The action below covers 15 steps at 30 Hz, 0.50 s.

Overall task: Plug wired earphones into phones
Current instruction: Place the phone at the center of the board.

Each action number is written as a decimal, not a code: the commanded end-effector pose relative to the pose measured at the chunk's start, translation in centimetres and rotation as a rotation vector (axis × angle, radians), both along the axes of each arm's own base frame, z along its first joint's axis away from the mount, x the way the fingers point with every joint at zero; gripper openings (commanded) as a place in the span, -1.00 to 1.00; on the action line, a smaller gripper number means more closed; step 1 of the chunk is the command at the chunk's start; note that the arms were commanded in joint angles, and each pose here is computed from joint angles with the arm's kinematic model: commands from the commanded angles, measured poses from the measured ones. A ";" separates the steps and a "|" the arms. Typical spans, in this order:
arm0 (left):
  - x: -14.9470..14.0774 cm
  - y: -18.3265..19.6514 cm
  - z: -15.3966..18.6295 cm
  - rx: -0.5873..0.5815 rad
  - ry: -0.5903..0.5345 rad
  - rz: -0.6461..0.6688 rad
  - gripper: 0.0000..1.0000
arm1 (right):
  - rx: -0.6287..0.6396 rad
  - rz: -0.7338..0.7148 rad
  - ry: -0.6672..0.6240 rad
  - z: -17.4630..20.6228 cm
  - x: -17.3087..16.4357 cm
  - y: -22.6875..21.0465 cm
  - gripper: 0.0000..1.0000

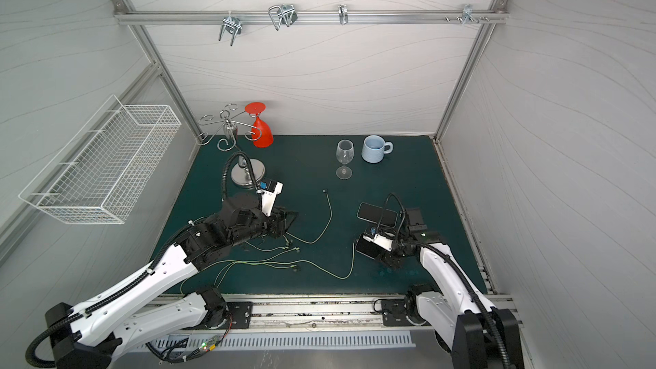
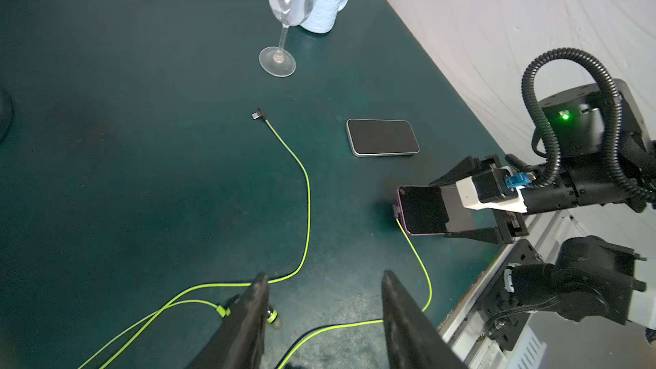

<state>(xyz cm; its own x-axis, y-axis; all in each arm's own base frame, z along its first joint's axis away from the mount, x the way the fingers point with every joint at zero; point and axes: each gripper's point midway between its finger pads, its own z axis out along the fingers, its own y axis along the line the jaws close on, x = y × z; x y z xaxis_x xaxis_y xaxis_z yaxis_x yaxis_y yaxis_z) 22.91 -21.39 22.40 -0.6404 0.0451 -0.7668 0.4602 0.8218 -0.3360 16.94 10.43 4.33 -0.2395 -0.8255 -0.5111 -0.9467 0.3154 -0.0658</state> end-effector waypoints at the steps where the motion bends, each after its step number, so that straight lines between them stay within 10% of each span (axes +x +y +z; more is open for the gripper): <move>1: 0.1 1.0 -0.1 0.015 -0.006 0.048 0.04 | 0.009 0.040 -0.042 -0.1 0.6 0.4 -0.02; 12: 0.3 3.0 -2.3 0.099 0.069 0.155 0.03 | -0.097 0.094 0.041 -2.8 0.2 0.1 0.28; 15: 0.4 3.2 -2.4 0.110 0.079 0.168 0.05 | -0.111 0.101 0.038 -2.8 0.2 0.1 0.67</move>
